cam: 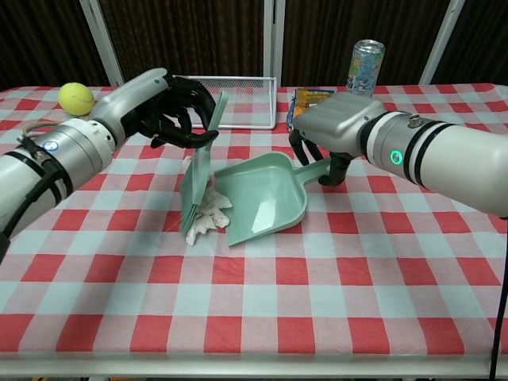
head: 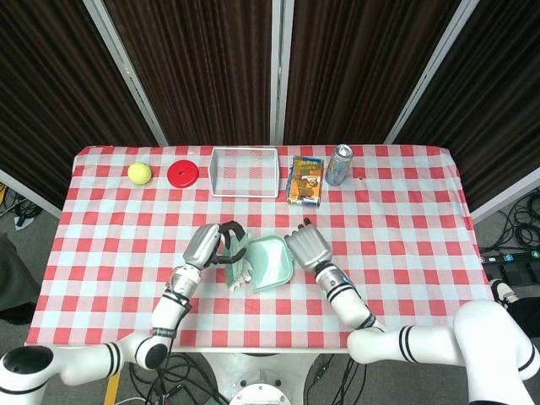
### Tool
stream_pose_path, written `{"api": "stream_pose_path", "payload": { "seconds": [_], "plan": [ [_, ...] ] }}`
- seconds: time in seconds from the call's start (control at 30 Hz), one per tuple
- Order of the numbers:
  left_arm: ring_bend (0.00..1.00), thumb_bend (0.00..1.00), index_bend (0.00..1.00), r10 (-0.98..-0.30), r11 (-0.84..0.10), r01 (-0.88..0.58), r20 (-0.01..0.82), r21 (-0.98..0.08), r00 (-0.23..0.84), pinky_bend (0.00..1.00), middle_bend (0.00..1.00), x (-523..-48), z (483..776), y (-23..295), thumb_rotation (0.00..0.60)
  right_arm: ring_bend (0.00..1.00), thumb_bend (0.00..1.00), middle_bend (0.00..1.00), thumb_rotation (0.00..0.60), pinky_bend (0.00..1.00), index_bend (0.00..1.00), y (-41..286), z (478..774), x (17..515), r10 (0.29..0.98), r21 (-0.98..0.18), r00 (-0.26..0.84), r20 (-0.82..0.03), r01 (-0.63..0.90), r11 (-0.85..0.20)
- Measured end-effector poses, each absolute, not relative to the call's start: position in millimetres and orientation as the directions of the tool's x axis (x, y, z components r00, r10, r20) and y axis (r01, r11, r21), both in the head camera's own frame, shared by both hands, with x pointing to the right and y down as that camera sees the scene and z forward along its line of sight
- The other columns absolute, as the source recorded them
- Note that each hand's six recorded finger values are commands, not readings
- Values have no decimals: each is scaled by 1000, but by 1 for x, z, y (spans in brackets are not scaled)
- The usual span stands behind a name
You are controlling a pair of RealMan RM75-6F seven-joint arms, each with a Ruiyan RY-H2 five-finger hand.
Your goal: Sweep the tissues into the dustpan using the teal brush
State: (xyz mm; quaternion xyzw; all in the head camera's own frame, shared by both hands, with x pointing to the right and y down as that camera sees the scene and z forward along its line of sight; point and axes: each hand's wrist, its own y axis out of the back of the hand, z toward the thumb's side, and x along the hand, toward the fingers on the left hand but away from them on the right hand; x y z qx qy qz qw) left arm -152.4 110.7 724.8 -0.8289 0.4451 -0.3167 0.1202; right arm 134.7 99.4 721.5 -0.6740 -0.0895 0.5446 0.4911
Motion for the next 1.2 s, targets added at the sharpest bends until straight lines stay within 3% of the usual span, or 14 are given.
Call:
{"api": "stream_pose_path", "payload": {
  "seconds": [0.2, 0.5, 0.8, 1.0, 1.2],
  "plan": [
    [620, 446, 552, -806, -585, -696, 391, -416, 444, 865, 548, -149, 718, 107, 600, 376, 404, 626, 600, 235, 692, 100, 725, 143, 641, -745, 382, -666, -375, -551],
    [609, 447, 551, -806, -591, -648, 348, -480, 478, 859, 547, -186, 696, 87, 600, 376, 405, 627, 600, 234, 694, 97, 726, 155, 645, -740, 365, -672, -374, -559],
    [598, 450, 551, -821, -569, -643, 394, -512, 414, 853, 546, -215, 721, 53, 600, 376, 405, 627, 600, 235, 696, 94, 726, 153, 648, -738, 355, -673, -379, -559],
    [596, 448, 554, -774, -623, -673, 439, -399, 457, 846, 546, -205, 737, 46, 600, 376, 405, 627, 600, 234, 696, 97, 726, 147, 642, -735, 361, -677, -381, -561],
    [596, 449, 556, -689, -708, -661, 453, -250, 567, 846, 546, -183, 742, 61, 600, 376, 405, 627, 600, 234, 697, 102, 724, 146, 635, -735, 372, -677, -387, -557]
  ]
}}
